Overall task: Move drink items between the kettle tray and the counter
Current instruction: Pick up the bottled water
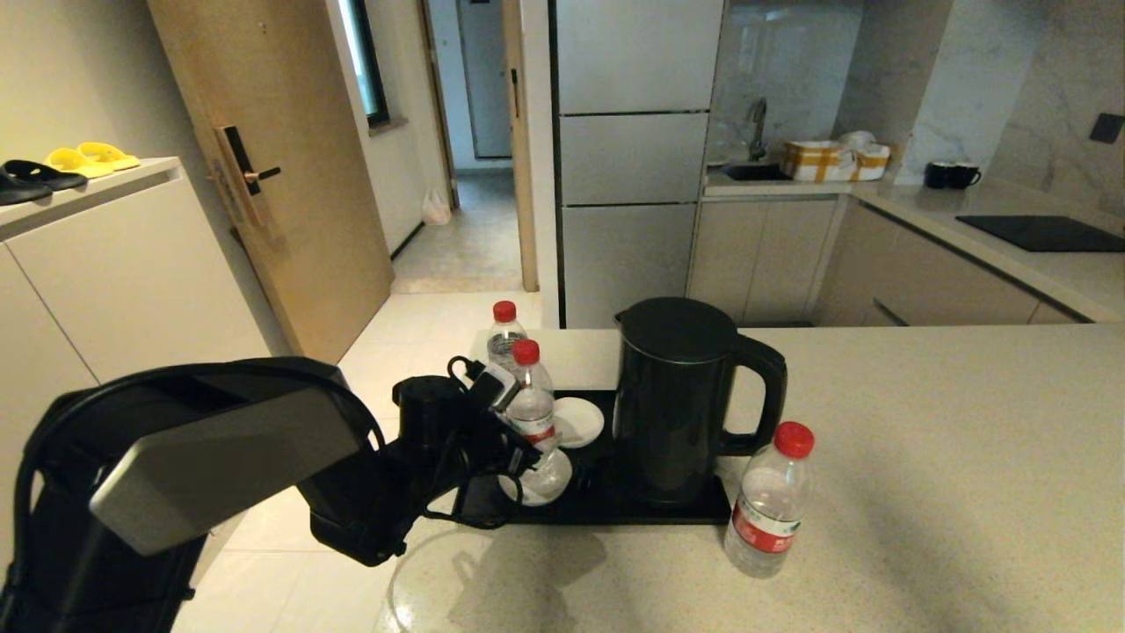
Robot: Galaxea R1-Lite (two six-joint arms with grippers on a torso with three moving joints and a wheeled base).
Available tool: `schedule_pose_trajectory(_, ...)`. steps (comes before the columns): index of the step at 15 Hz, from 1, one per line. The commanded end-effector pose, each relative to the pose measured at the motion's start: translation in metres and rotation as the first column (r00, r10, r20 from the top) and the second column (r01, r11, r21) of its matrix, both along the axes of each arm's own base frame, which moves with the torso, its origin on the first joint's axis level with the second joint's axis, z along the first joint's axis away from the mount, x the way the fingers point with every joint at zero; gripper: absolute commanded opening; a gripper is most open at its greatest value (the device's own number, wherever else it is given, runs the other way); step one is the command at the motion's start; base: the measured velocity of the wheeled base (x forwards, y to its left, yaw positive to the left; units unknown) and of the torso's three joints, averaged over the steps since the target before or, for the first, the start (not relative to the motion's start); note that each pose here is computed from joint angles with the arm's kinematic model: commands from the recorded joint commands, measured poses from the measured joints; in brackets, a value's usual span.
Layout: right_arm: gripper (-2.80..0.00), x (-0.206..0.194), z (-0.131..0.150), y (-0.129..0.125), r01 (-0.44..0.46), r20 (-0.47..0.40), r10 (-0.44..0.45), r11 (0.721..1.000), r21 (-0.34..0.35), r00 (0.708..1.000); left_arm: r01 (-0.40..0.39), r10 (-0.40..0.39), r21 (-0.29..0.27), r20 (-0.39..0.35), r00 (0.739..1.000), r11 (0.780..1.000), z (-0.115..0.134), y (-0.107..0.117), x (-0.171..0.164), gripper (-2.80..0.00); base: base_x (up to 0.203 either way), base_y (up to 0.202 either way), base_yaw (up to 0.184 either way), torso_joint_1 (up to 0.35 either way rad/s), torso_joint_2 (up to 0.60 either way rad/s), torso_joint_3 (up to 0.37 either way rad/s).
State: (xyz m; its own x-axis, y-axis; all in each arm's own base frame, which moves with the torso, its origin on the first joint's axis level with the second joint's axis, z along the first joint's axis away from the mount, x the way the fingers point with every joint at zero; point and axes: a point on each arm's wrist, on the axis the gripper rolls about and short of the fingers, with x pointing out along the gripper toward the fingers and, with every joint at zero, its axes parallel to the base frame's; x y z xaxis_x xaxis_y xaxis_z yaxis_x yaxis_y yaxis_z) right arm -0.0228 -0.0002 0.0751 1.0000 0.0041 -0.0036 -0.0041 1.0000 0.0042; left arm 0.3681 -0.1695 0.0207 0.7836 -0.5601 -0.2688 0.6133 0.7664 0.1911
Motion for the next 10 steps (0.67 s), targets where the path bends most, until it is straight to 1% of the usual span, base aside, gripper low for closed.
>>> schedule_pose_trajectory(1, -2.8, 0.0, 0.0, 0.0, -0.001, -0.003, 0.001, 1.0, 0.0, 1.0, 0.002, -0.002, -0.009, 0.022, 1.0, 1.0, 0.003, -0.003, 0.005, 0.0, 0.0, 0.0, 0.0, 0.0, 0.0, 0.0)
schedule_pose_trajectory(2, -2.8, 0.0, 0.0, 0.0, -0.001, -0.003, 0.001, 1.0, 0.0, 1.0, 0.002, -0.001, -0.008, 0.021, 1.0, 1.0, 0.0, -0.004, 0.007, 0.0, 0.0, 0.0, 0.0, 0.0, 0.0, 0.0)
schedule_pose_trajectory(4, -2.8, 0.0, 0.0, 0.0, -0.001, -0.003, 0.001, 1.0, 0.0, 1.0, -0.033, 0.033, -0.001, 0.035, 0.999, 0.999, -0.002, -0.008, 0.011, 0.0, 0.0, 0.0, 0.0, 0.0, 0.0, 0.0)
schedule_pose_trajectory(7, -2.8, 0.0, 0.0, 0.0, -0.001, -0.003, 0.001, 1.0, 0.0, 1.0, -0.03, 0.029, 0.007, 0.019, 0.999, 1.0, -0.009, -0.01, 0.01, 0.0, 0.0, 0.0, 0.0, 0.0, 0.0, 0.0)
schedule_pose_trajectory(10, -2.8, 0.0, 0.0, 0.0, -0.001, -0.003, 0.001, 1.0, 0.0, 1.0, -0.033, 0.033, 0.006, 0.02, 0.999, 0.999, -0.009, -0.01, 0.01, 0.0, 0.0, 0.0, 0.0, 0.0, 0.0, 0.0)
